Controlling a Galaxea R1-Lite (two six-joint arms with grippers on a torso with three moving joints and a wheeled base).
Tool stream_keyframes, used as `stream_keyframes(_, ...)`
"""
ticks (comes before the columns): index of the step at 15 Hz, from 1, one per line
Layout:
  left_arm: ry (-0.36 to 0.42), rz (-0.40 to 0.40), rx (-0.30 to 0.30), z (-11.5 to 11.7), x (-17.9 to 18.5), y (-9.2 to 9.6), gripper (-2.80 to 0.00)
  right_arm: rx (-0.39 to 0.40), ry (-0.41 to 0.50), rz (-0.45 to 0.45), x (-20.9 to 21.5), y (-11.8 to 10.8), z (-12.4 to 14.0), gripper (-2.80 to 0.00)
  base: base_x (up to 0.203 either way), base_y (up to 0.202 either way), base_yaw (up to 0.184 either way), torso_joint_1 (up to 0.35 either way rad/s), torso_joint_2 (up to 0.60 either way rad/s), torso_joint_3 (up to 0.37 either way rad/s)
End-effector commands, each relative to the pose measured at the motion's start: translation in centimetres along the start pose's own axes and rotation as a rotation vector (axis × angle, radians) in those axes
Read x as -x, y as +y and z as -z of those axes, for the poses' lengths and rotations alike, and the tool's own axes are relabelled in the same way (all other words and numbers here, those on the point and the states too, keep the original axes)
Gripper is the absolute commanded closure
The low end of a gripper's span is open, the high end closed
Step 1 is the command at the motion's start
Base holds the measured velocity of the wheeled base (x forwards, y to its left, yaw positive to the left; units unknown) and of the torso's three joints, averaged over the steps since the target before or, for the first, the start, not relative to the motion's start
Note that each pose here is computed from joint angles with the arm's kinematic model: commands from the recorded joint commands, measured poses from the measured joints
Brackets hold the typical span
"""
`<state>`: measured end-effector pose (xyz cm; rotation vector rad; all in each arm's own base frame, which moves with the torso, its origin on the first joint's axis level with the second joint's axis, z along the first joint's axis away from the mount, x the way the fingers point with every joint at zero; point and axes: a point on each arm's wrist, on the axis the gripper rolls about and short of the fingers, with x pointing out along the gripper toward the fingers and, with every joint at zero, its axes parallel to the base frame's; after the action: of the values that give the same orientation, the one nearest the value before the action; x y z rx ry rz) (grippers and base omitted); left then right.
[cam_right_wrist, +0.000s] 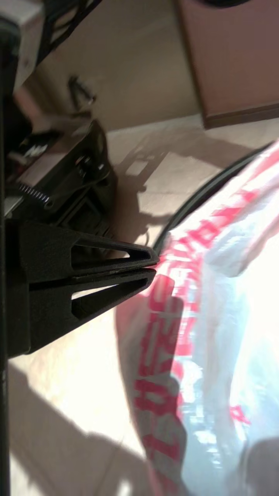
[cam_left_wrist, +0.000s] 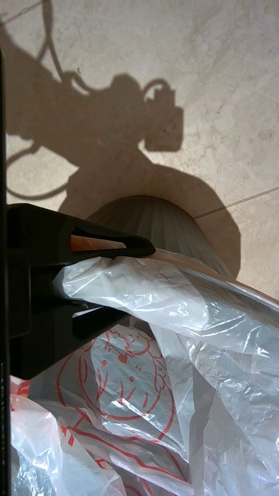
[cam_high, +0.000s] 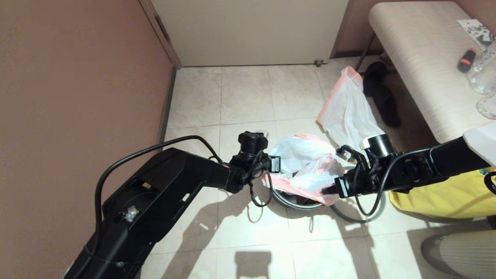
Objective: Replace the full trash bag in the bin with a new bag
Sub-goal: Put the new garbage bag on the trash can
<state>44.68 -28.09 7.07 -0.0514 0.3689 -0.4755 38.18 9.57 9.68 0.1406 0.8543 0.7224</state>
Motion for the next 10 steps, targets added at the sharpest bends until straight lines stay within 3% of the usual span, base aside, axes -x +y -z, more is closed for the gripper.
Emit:
stream_keyframes(1, -0.009, 0.000, 0.002, -0.4, 0.2, 0.0, 0.00, 0.045, 0.000, -0.004, 0.6, 0.4, 0.3, 0.00, 0.000, 0.000, 0.000, 0.000, 0.00, 0.000)
stream_keyframes(2, -0.009, 0.000, 0.002, -0.4, 0.2, 0.0, 0.00, 0.053, 0.012, -0.006, 0.4, 0.3, 0.7, 0.00, 0.000, 0.000, 0.000, 0.000, 0.00, 0.000)
stream_keyframes(3, -0.009, 0.000, 0.002, -0.4, 0.2, 0.0, 0.00, 0.081, 0.022, -0.010, 0.1, 0.2, 1.2, -2.80, 0.000, 0.000, 0.000, 0.000, 0.00, 0.000)
stream_keyframes(6, -0.012, 0.001, 0.002, -0.5, 0.2, 0.1, 0.00, 0.150, 0.026, -0.031, -1.7, 1.1, 2.2, -2.80, 0.000, 0.000, 0.000, 0.000, 0.00, 0.000)
stream_keyframes(10, -0.020, 0.004, 0.031, -1.2, 0.7, 0.3, 0.00, 0.215, -0.076, -0.023, -2.9, 0.3, 2.6, -2.80, 0.000, 0.000, 0.000, 0.000, 0.00, 0.000)
